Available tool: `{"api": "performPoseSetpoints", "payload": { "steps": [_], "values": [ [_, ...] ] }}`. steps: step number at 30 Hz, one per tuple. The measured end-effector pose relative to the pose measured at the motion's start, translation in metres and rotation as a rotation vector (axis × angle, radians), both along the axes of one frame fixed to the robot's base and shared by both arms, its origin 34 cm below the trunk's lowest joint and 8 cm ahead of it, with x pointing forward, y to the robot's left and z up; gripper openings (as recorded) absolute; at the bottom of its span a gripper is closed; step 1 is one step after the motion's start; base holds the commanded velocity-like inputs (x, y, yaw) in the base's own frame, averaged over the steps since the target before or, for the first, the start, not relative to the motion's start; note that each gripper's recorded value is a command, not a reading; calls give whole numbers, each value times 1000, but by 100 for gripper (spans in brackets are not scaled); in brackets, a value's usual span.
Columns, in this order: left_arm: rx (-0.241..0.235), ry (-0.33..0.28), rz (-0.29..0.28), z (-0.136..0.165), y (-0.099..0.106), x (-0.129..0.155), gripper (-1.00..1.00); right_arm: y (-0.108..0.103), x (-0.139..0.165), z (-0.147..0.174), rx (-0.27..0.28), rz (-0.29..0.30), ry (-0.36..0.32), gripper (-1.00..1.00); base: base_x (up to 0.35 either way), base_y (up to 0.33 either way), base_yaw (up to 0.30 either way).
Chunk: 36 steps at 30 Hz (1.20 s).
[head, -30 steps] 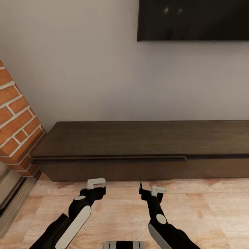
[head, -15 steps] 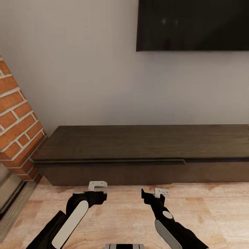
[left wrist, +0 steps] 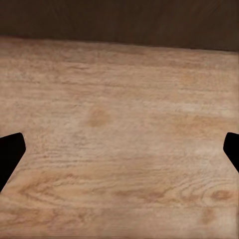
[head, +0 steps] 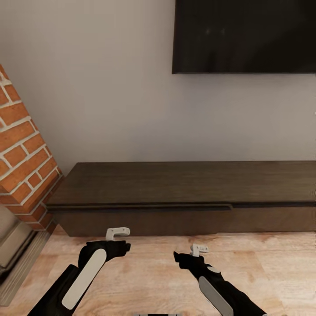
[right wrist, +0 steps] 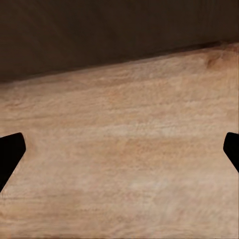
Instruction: Place each of the two pumpkins and all three candles from the living room inside a cabinet in the living room (use any cabinet), then make sure every cabinet is closed, and position the cauldron so it is next to a table in the living room.
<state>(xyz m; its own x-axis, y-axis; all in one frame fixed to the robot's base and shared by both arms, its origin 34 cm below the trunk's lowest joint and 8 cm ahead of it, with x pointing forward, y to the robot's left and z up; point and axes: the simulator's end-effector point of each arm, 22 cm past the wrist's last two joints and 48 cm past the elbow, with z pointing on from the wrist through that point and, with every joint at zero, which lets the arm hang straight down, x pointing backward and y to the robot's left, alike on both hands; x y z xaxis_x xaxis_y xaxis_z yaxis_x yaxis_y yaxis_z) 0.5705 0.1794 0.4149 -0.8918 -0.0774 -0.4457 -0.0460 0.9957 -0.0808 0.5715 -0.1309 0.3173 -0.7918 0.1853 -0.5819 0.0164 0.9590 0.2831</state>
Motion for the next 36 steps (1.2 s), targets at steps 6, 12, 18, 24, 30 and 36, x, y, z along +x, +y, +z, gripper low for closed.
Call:
{"api": "performPoseSetpoints", "payload": {
  "steps": [6, 12, 18, 24, 30, 36],
  "values": [
    [0, 6, 16, 14, 7, 5, 100, 0, 17, 23, 95, -11, -23, 100, -13, 0, 0],
    [3, 54, -15, 21, 0, -2, 100, 1, 23, 40, 109, -3, -38, 100, -1, 0, 0],
    [20, 128, -4, 9, 2, -12, 100, 1, 26, 53, 109, -3, -37, 100, 0, 0, 0],
    [52, 221, 36, -8, 21, -28, 100, -4, 25, 58, 99, -12, -21, 100, 0, 0, 0],
    [70, 262, 49, -9, 29, -35, 100, -14, 17, 55, 75, -23, 21, 100, 0, 0, 0],
    [72, 268, 51, 3, 30, -33, 100, -13, 17, 66, 73, -21, 28, 100, 0, 0, 0]
  ]
}}
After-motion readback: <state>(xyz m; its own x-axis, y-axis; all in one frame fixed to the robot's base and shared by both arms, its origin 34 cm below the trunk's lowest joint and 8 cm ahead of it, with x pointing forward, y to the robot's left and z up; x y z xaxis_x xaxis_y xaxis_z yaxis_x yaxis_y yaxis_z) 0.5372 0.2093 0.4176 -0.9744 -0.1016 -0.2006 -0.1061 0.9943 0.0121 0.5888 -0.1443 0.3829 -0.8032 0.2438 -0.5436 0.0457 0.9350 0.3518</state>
